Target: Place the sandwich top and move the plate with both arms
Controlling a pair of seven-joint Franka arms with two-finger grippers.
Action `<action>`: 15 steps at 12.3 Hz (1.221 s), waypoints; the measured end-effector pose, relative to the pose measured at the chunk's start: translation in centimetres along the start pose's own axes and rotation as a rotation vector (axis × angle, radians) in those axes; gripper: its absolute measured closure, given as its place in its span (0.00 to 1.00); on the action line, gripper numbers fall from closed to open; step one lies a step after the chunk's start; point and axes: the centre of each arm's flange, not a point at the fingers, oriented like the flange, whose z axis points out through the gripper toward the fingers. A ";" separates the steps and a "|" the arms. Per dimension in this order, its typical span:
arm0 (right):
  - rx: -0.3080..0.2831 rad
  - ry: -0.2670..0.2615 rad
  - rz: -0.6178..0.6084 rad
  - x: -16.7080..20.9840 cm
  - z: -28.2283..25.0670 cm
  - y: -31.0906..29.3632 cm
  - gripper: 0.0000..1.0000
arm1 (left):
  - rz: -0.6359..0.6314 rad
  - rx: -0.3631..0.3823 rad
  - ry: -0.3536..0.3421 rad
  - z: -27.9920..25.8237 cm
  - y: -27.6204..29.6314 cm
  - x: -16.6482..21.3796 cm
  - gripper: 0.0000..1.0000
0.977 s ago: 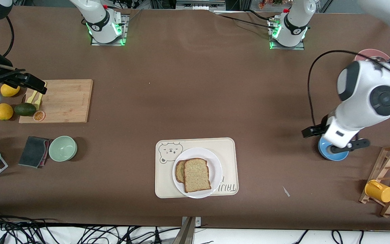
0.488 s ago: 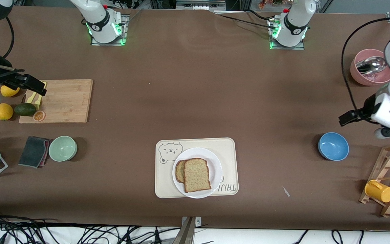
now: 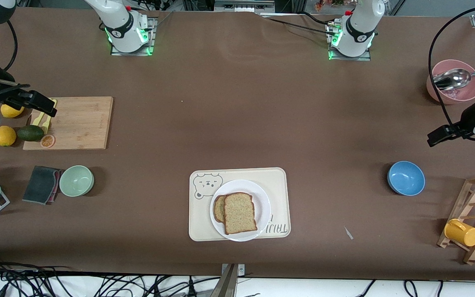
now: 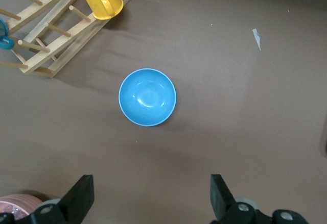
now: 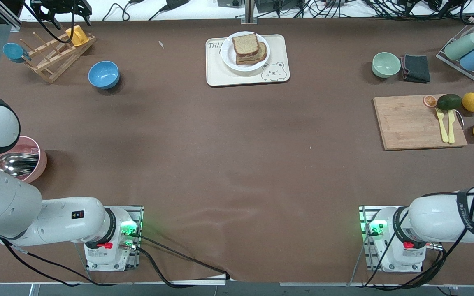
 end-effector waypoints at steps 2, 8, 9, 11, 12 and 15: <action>0.000 0.000 0.000 0.0 0.0 0.0 0.00 | -0.001 -0.004 -0.016 -0.3 0.0 -0.2 0.00; 0.000 0.000 -0.001 0.0 0.0 -0.1 0.00 | 0.017 -0.018 -0.061 -4.8 -1.7 -1.0 0.00; 0.000 0.000 -0.001 0.0 0.0 -0.1 0.00 | 0.022 -0.019 -0.060 -5.1 -1.6 -1.2 0.00; 0.000 0.000 -0.001 0.0 0.0 -0.1 0.00 | 0.041 -0.020 -0.064 -5.8 -1.7 -1.8 0.00; 0.000 0.000 -0.001 0.0 0.0 -0.1 0.00 | 0.053 -0.020 -0.069 -6.1 -1.6 -2.0 0.00; 0.000 0.000 -0.002 0.0 0.0 -0.1 0.00 | 0.089 -0.023 -0.068 -6.9 0.0 -2.8 0.00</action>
